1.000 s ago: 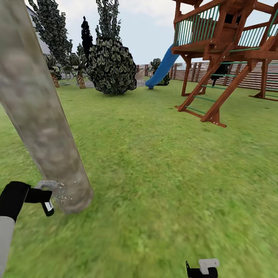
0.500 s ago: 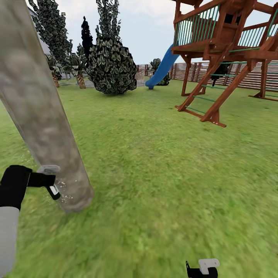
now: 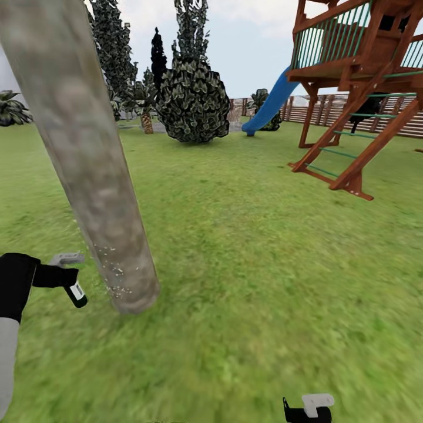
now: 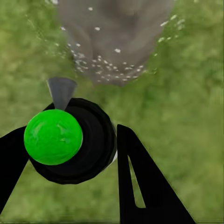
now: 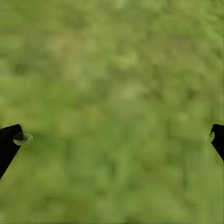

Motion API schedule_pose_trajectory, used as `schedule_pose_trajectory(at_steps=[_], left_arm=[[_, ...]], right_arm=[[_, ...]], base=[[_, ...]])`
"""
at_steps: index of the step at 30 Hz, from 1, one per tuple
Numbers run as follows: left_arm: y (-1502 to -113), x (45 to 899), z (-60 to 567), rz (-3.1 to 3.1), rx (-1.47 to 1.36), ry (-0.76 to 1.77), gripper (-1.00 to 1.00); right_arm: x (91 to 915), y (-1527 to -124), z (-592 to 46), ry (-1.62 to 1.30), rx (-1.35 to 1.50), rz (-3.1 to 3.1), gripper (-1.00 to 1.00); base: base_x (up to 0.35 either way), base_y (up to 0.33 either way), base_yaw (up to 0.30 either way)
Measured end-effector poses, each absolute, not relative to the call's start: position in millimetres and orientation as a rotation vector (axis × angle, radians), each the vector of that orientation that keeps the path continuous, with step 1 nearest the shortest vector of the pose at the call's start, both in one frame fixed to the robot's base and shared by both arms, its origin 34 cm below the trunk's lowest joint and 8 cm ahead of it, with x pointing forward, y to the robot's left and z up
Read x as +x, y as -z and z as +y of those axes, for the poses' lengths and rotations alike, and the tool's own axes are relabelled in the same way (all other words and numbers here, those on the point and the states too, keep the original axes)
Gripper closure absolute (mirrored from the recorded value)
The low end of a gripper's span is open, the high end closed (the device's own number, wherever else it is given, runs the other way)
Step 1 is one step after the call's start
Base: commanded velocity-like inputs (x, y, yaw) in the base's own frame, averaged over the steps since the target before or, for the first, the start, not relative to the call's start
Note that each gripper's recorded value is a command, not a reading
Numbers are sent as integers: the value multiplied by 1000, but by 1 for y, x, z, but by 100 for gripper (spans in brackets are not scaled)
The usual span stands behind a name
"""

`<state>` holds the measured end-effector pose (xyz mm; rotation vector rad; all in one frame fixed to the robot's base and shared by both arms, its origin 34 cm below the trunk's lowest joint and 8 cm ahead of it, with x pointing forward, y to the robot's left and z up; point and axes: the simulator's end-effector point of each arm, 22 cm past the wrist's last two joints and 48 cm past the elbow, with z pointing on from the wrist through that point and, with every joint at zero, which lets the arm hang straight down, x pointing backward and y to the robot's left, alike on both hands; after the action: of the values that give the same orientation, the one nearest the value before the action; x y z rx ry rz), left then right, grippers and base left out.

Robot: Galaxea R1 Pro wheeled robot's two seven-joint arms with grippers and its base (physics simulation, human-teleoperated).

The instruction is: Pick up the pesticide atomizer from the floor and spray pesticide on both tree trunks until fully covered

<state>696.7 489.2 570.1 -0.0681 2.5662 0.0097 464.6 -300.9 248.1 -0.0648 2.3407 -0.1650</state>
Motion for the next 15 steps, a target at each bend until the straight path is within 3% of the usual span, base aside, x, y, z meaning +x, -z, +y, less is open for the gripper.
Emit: schedule_pose_trajectory(at_steps=[9, 15], left_arm=[[-561, 697, 477, 2578, -60, 13, 100], [-556, 697, 485, 2590, -66, -85, 100]], right_arm=[[465, -248, -301, 165, -65, 2341, -100], [465, -248, -301, 165, -65, 2340, -100]], base=[[5, -6, 277], [138, -212, 277]])
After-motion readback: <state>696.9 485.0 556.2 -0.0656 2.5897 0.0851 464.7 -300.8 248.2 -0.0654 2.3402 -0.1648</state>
